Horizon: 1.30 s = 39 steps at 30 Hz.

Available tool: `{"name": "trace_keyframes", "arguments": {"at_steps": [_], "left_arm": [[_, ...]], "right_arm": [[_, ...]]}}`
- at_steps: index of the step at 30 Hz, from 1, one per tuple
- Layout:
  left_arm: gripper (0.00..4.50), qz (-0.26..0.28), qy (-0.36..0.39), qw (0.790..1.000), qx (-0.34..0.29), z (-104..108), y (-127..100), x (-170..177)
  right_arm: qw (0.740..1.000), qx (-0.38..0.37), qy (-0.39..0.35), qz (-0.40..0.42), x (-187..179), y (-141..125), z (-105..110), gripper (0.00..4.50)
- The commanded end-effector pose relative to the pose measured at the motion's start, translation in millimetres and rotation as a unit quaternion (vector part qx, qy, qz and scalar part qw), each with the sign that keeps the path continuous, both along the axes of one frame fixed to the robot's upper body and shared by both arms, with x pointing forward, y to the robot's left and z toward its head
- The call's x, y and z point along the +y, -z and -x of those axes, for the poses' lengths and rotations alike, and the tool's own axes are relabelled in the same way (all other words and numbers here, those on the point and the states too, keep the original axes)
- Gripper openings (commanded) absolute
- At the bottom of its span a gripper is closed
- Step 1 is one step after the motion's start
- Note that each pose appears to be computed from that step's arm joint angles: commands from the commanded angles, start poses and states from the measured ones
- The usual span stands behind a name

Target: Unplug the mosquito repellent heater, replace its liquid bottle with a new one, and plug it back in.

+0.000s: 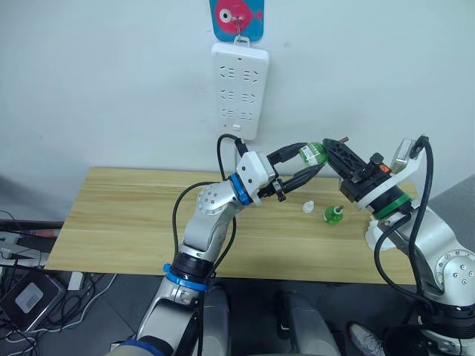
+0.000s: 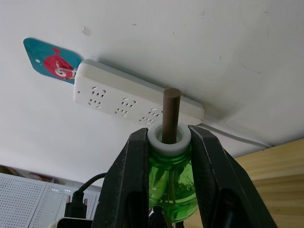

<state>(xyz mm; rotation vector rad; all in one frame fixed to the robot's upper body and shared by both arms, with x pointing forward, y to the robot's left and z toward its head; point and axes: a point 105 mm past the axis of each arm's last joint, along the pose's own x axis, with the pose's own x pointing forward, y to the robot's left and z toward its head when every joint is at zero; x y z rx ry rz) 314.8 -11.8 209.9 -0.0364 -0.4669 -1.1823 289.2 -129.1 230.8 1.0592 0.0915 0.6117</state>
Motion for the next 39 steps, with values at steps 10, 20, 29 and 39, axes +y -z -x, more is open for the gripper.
{"name": "trace_keyframes", "arguments": {"at_steps": [10,20,29,39], "left_arm": [[2.26,0.009,0.0,1.0,-0.018,3.9,-8.5,-5.2],[2.26,0.009,0.002,1.0,-0.021,3.0,-9.8,-9.1],[2.26,0.017,0.014,1.0,0.009,-1.5,-7.7,-1.8],[2.26,0.037,0.055,0.992,0.108,-15.8,-4.5,13.1]], "right_arm": [[0.998,-0.037,-0.044,0.004,16.3,-14.6,13.0,0.83],[0.998,-0.041,-0.05,0.009,19.4,-15.1,14.6,0.83],[0.996,-0.029,-0.066,0.056,15.7,-8.9,25.3,3.15],[0.989,-0.021,-0.062,0.135,-9.9,6.0,40.5,4.46]]}}
